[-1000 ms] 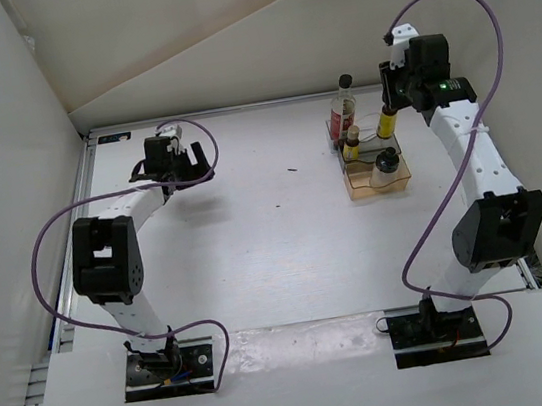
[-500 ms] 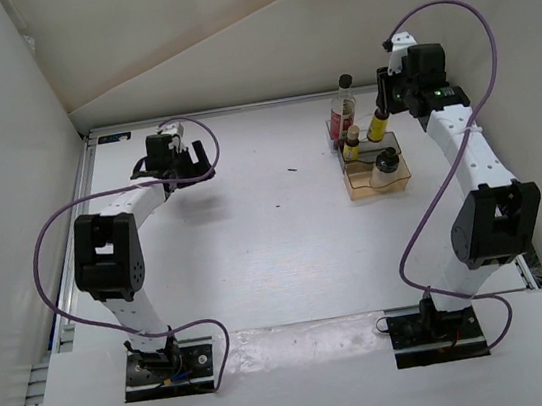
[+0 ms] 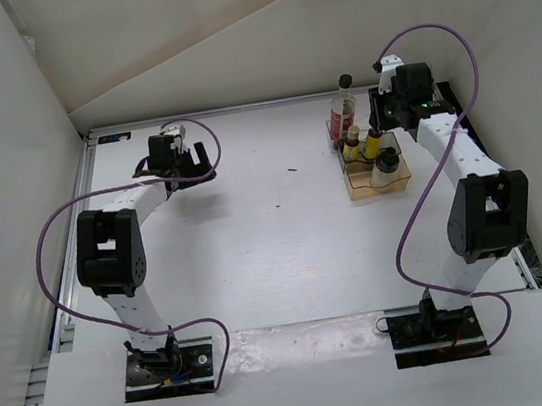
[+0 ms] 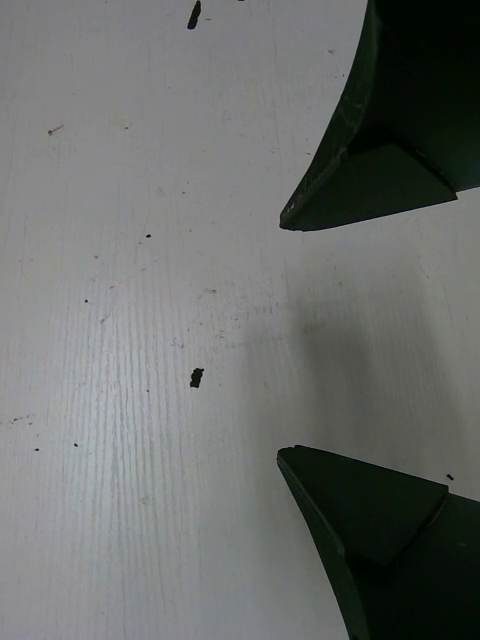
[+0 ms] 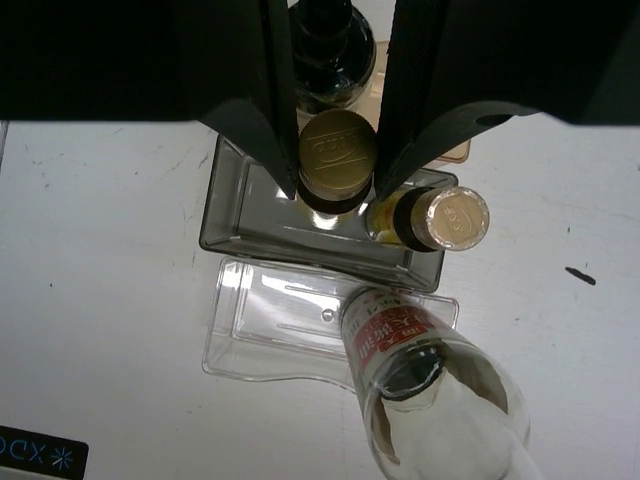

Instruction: Organize the condiment bottles

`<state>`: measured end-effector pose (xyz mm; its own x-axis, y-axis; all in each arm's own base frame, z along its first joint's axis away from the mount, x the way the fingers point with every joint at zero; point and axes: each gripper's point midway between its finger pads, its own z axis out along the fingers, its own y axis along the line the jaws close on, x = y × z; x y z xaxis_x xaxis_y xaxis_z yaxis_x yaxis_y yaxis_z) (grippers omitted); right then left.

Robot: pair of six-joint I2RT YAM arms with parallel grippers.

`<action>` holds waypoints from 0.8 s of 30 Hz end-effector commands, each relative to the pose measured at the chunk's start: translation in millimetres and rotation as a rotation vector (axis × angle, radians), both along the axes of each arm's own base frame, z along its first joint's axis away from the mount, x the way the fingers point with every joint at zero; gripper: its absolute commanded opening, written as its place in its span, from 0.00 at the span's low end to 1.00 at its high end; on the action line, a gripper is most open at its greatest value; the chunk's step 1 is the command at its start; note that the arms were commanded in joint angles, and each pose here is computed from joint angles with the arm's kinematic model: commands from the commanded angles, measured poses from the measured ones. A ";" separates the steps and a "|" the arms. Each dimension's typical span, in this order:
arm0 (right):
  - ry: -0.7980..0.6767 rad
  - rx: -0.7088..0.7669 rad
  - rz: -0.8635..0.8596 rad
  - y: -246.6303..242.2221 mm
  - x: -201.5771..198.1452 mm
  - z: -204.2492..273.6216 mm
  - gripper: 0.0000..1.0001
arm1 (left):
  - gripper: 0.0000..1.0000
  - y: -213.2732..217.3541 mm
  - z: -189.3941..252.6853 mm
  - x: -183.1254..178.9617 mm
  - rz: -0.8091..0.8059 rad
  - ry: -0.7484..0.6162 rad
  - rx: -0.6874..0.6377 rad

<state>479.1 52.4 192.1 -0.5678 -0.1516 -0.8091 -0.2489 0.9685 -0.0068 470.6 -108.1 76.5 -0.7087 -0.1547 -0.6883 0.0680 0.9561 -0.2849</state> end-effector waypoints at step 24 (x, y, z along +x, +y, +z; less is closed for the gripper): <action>-0.130 -0.050 0.028 -3.2 40.8 -16.5 0.00 | 1.00 -6.3 11.5 19.9 -0.017 -0.036 0.012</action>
<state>503.1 51.6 157.6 -0.5346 -0.1983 -0.8215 -0.2748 0.9601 -0.0529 480.6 -110.4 73.3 -0.7125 -0.1452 -0.6865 0.0734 0.9576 -0.2787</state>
